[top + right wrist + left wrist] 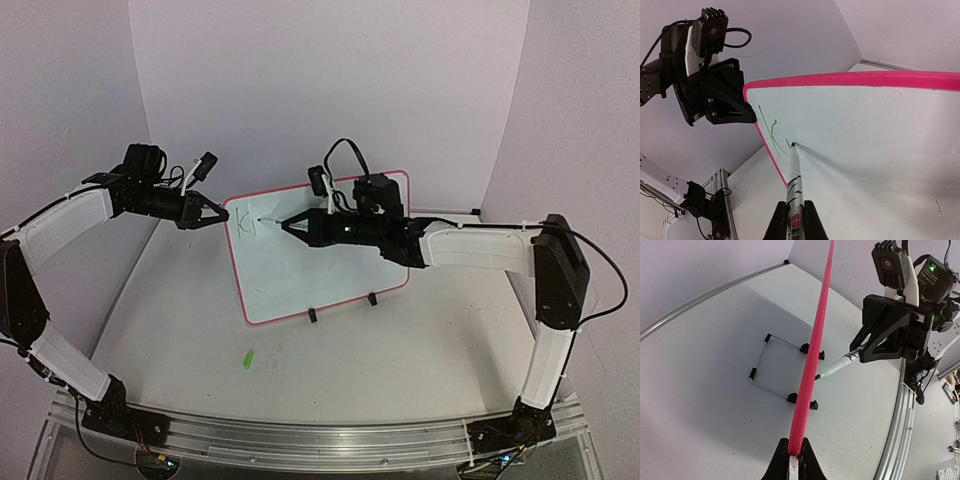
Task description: Write a sentence on the whiteboard
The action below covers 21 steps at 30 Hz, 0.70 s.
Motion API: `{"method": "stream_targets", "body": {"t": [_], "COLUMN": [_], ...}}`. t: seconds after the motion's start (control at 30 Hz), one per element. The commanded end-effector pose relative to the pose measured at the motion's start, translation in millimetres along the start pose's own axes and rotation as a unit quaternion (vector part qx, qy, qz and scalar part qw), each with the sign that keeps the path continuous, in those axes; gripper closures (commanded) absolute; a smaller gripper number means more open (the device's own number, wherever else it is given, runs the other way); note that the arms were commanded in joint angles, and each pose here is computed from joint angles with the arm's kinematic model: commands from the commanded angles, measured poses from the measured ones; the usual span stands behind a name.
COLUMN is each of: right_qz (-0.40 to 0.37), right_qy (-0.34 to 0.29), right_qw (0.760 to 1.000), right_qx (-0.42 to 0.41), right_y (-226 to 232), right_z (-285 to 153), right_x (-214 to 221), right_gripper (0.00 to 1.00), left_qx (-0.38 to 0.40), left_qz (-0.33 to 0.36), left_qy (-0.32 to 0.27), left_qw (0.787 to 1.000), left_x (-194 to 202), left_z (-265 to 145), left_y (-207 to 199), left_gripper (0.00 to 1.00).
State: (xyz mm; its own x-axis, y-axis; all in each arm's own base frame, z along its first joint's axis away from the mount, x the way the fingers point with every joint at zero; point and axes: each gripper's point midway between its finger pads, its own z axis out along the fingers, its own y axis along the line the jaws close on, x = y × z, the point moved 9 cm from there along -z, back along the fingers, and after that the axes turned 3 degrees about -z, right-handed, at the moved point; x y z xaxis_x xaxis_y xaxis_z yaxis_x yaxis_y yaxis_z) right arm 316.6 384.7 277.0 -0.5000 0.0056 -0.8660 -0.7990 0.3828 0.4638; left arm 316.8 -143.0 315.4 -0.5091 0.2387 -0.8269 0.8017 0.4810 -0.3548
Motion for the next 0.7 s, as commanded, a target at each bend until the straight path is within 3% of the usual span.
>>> {"method": "stream_targets", "body": {"t": [0.0, 0.67], "right_qz": [-0.013, 0.012], "right_qy": [-0.023, 0.016], "right_qw": [1.000, 1.000], "right_qx": [0.002, 0.022], "right_y": [0.1, -12.7], "right_z": [3.7, -3.1], "right_x": [-14.7, 16.0], "right_gripper": [1.00, 1.00], "left_qx": [0.001, 0.002], "left_qz": [0.030, 0.033], "left_qy": [-0.024, -0.026], "left_qw": [0.999, 0.999], "left_x": [-11.7, -12.4], "left_z": [-12.3, -13.5], "left_y": [-12.1, -13.9], "left_gripper": [1.00, 1.00]}}
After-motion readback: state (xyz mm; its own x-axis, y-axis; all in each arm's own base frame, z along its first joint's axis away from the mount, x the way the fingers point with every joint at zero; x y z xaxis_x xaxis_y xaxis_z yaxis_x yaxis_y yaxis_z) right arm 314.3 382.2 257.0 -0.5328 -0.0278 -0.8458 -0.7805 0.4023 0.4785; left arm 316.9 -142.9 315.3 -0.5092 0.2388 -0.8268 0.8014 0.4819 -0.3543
